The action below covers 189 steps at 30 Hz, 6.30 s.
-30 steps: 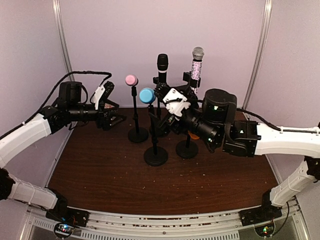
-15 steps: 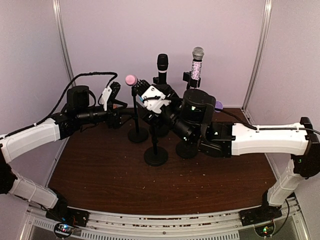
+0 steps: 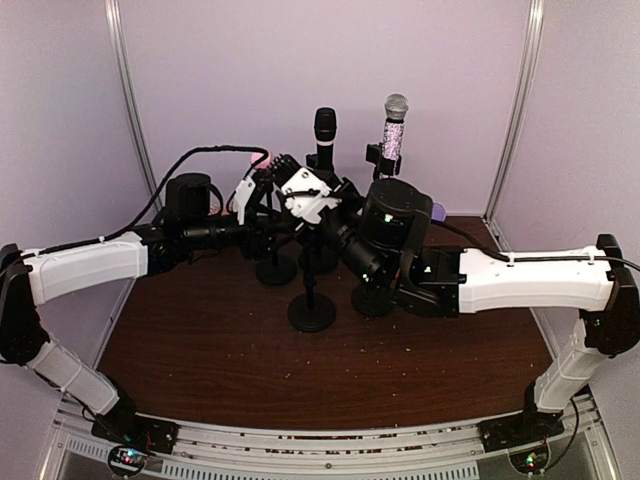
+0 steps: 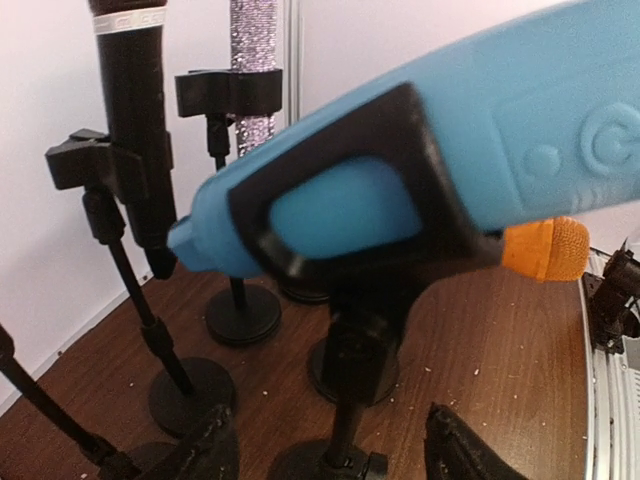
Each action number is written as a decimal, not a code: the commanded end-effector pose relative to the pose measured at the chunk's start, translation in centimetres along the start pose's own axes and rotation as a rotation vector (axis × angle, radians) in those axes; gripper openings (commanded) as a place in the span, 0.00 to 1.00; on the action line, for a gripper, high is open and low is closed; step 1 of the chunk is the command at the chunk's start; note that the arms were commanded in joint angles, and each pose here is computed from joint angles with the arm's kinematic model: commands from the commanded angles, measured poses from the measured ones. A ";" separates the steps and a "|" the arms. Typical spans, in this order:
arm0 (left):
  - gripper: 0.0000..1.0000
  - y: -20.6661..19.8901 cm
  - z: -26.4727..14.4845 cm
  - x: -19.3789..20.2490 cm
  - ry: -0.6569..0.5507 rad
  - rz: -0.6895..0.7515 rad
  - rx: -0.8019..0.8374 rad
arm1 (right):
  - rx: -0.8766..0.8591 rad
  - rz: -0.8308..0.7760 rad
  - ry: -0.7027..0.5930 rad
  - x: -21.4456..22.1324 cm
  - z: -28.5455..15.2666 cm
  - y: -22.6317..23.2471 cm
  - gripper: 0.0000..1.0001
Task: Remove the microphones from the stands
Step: Pick up the microphone from the microphone stand, then hold the microphone stand with the microphone at the center of the board, then remove the microphone from the microphone stand, then pass from the right arm to the left, then place the microphone at the corner of the board.
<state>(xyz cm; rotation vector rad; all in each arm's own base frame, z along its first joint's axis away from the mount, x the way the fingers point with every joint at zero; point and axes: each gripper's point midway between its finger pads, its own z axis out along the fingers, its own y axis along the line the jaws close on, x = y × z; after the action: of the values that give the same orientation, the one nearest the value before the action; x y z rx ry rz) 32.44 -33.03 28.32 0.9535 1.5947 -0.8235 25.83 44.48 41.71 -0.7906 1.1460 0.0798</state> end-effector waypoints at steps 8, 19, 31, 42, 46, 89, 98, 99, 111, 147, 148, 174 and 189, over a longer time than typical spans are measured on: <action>0.57 -1.6 2.0 -3.7 -0.107 0.036 0.073 | 0.010 0.085 -0.073 -2.1 -0.9 -0.2 0.22; 0.16 -2.1 2.5 -3.8 -0.089 0.034 0.120 | -0.018 0.142 -0.107 -3.5 -2.1 -0.5 0.18; 0.00 0.6 1.1 -2.1 0.005 0.036 -0.085 | -0.022 0.162 -0.159 -4.5 -5.0 -1.0 0.13; 0.00 2.4 0.5 -1.0 0.048 0.038 -0.196 | -0.006 0.131 -0.197 -6.4 -8.2 -0.9 0.03; 0.00 2.5 0.5 -0.9 0.053 0.037 -0.201 | 0.002 0.122 -0.203 -7.3 -9.0 -0.9 0.01; 0.98 -0.2 -3.8 -1.2 0.179 0.206 -0.134 | -0.048 0.331 -0.156 -9.2 -13.9 -4.1 0.00; 0.98 -5.5 -13.5 -0.7 0.182 0.439 -0.061 | -0.220 0.474 -0.027 -8.4 -12.4 -1.9 0.00; 0.98 -6.5 -14.4 -0.7 0.164 0.471 -0.032 | -0.241 0.486 -0.021 -8.6 -12.1 -1.5 0.00; 0.87 -8.7 -16.4 -1.8 0.100 0.572 0.026 | -0.496 0.521 0.051 -9.8 -6.1 9.4 0.00; 0.00 10.5 -21.3 7.0 0.553 0.057 -0.355 | -0.146 0.776 0.081 -4.0 -6.7 -0.1 1.00; 0.00 11.8 -21.8 7.9 0.589 0.031 -0.391 | -0.129 0.805 0.074 -3.8 -7.1 -0.7 1.00; 0.32 26.4 -19.4 27.2 1.202 0.207 -0.482 | -0.234 0.997 0.777 14.9 -7.5 11.5 0.92; 0.68 25.5 -18.4 25.0 1.152 0.220 -0.476 | -0.309 1.237 0.801 19.2 -5.1 14.8 0.78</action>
<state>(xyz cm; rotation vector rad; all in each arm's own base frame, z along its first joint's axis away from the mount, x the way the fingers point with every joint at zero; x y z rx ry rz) 43.66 -0.59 3.30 1.3200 2.4825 0.3887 22.85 44.42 16.46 -0.3162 2.3421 0.8985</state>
